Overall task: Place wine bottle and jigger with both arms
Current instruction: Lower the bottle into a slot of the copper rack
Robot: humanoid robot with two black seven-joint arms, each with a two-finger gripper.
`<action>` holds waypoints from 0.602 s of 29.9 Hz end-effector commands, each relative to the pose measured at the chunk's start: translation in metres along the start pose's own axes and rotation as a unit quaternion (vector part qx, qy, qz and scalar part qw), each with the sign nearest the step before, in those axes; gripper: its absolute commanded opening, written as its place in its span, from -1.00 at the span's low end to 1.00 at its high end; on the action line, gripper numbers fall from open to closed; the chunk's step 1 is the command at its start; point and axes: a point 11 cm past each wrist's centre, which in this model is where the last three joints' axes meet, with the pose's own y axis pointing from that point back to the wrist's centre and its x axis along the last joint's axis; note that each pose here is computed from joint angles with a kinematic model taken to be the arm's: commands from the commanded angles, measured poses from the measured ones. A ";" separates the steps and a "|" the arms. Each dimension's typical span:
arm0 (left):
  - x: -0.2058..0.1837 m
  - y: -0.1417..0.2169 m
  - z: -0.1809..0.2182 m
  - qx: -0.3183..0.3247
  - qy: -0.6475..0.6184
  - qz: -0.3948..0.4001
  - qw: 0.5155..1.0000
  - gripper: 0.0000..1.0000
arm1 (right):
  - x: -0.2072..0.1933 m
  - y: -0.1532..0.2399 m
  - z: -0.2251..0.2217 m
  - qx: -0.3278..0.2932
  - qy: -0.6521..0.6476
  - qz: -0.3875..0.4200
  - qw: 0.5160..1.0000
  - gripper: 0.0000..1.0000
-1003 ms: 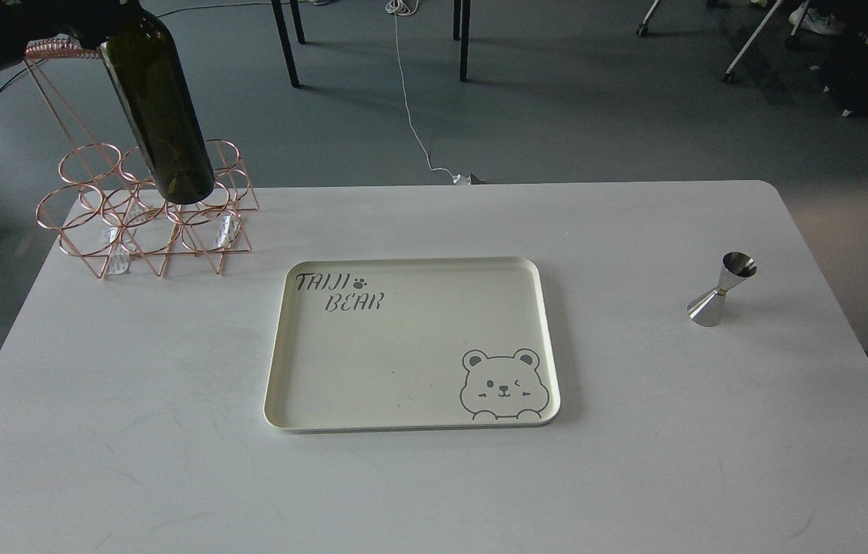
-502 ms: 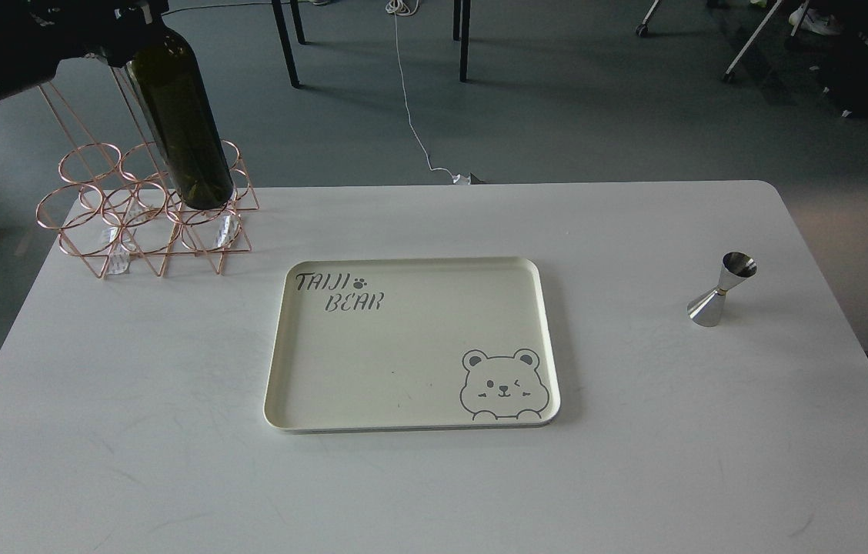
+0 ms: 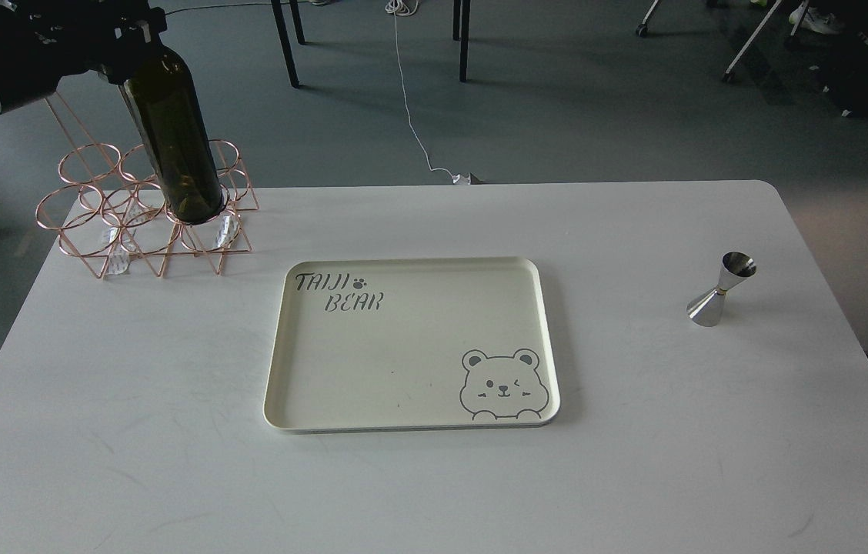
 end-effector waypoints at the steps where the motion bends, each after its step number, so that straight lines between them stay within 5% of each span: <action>1: 0.000 0.000 0.000 0.000 0.001 0.000 1.000 -0.56 | 0.000 -0.001 -0.002 0.003 -0.001 0.000 1.000 0.93; 18: -0.039 0.003 -0.007 0.013 0.023 -0.009 1.000 -0.52 | 0.000 -0.001 -0.003 0.004 -0.001 0.001 1.000 0.93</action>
